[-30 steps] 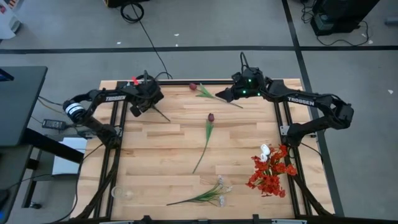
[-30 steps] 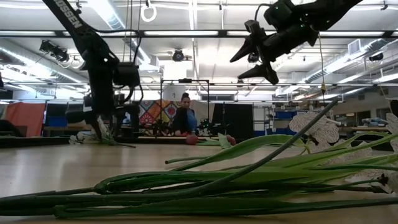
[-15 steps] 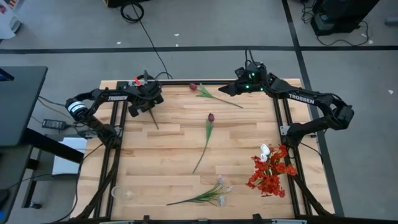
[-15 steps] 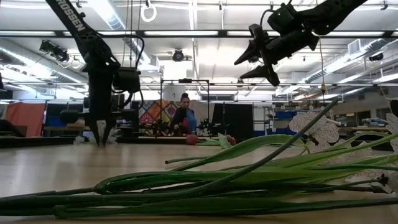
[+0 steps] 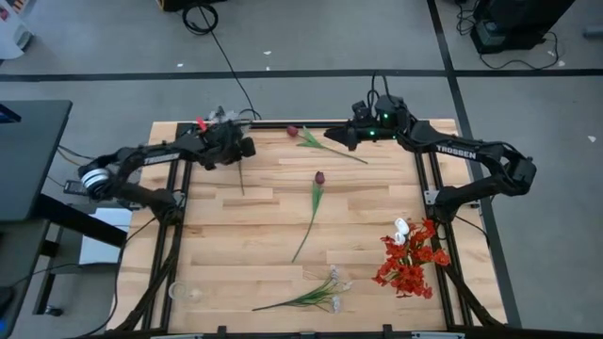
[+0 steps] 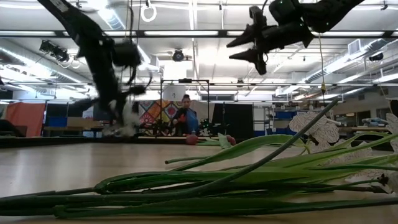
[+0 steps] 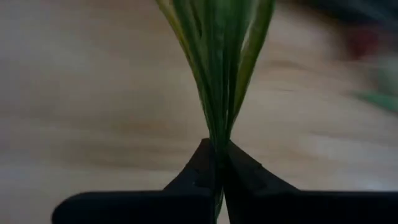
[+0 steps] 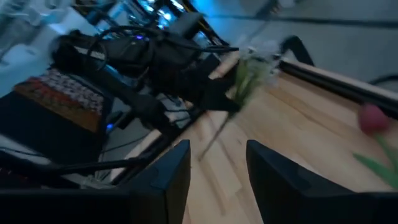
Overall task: Sort flowers into vase by color
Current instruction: Put the top left white flowers into the transparent vase
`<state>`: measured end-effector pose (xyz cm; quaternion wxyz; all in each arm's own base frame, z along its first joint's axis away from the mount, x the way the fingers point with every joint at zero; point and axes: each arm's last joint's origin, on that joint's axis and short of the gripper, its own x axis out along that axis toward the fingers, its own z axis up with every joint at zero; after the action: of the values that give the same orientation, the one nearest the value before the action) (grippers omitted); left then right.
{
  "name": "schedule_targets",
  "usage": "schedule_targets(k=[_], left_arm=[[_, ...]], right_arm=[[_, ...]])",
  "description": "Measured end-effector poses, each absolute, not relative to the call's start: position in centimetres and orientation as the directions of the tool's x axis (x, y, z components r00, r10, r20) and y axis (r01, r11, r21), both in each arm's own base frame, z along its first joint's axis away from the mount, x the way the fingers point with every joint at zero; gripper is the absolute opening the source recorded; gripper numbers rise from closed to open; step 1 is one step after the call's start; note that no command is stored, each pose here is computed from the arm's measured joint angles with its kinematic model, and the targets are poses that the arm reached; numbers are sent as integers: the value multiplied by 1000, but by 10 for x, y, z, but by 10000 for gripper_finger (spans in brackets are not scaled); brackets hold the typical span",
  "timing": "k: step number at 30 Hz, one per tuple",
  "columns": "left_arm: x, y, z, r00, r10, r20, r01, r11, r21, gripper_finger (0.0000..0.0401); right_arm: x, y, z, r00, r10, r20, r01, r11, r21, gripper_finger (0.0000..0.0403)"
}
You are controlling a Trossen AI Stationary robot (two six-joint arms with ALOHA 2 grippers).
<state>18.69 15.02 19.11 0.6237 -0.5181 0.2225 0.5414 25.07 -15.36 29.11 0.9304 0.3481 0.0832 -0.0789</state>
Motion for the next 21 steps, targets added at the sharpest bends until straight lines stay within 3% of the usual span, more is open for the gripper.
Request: schedule_targets(k=[6,11,15,21], left_arm=[[201,136,244,635,549,-543,-764,347,-544,11],[218,122,283,898,395,-196,-433,708,-557,13],[237,105,294,963,269,-33,-256,861,-439,14],[263,80,291,989,139,58,-107,919,-378,15]], right_arm=[[266,-130,300,991,-23,-129,93,817,570,166],[274,-116,305,996,-51,-75,83,836,542,187],[282,-105,313,998,-56,23,36,856,515,207],[300,-92,305,998,-34,61,-4,847,532,225]])
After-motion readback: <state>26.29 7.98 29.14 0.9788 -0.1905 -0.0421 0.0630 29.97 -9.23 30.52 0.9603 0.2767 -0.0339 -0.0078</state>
